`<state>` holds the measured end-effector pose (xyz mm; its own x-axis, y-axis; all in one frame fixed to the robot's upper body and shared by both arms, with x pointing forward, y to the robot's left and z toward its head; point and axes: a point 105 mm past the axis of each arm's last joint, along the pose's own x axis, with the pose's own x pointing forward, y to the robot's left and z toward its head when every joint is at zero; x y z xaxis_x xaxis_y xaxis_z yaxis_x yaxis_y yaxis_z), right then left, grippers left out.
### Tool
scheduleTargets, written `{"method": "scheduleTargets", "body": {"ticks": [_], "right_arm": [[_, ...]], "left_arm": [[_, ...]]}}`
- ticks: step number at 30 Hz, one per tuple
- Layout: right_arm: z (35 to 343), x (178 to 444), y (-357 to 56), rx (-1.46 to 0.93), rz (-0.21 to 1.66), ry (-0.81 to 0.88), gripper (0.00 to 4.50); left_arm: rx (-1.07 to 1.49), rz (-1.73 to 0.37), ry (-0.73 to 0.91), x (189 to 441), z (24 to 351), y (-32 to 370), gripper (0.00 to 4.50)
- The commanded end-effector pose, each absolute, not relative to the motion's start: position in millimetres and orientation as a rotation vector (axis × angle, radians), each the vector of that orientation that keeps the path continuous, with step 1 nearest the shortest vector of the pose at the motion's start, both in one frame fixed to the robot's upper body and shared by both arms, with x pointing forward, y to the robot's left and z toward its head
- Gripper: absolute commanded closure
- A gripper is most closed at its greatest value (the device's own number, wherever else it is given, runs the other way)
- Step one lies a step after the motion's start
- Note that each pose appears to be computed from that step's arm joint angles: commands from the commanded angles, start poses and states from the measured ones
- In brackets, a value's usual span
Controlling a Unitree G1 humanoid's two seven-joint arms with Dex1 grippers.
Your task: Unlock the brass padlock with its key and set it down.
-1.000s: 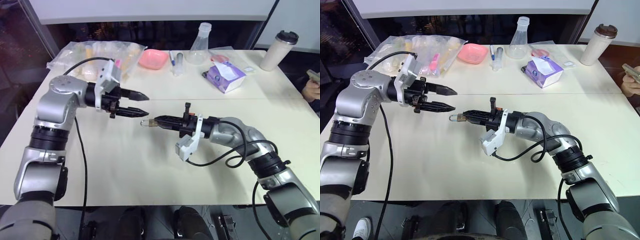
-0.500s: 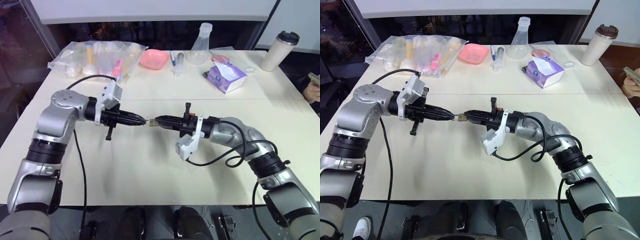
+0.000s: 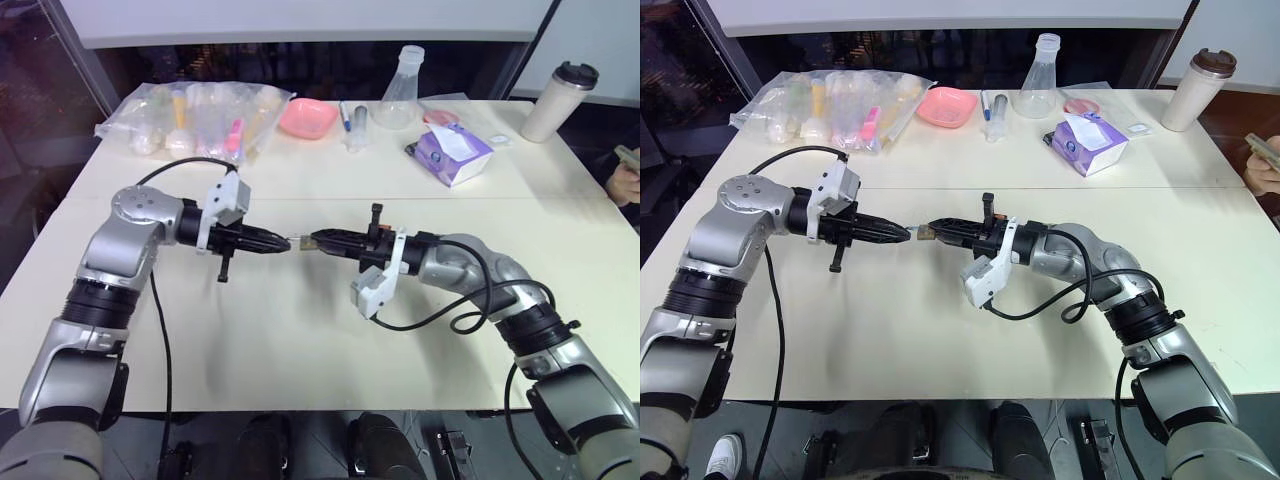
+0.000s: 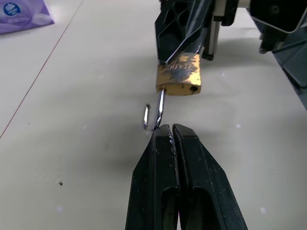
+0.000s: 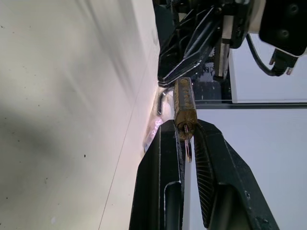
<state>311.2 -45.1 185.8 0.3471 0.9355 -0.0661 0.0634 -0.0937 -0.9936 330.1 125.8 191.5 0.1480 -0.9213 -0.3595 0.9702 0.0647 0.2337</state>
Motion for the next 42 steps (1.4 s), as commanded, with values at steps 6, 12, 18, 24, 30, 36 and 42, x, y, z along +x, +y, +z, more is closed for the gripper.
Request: {"method": "scheduleTargets", "body": {"ticks": [6,12,18,24,30,36,42], "right_arm": [[201,305,-40,-1.443,0.937,-1.033,4.50],[191,309,-43,-1.433,0.949,-0.978,4.50],[162,328,-49,-1.431,0.945,-0.855,4.50],[127,341,-52,-1.511,0.989,-0.765,4.50],[111,354,-53,-1.567,0.985,-0.693,4.50],[104,351,-55,-1.581,1.014,-0.666,1.61],[113,338,-94,-1.564,1.030,-0.509,0.03]], "left_arm": [[0.444,-1.367,0.053,338,203,128,4.46],[0.464,-1.343,0.128,334,191,146,4.46],[0.468,-1.216,0.198,331,181,183,4.46],[0.457,-1.192,0.160,328,182,176,4.46],[0.426,-1.172,0.156,318,175,172,4.46],[0.406,-1.159,0.167,313,169,171,4.50],[0.390,-1.226,0.176,304,169,161,4.50]]}}
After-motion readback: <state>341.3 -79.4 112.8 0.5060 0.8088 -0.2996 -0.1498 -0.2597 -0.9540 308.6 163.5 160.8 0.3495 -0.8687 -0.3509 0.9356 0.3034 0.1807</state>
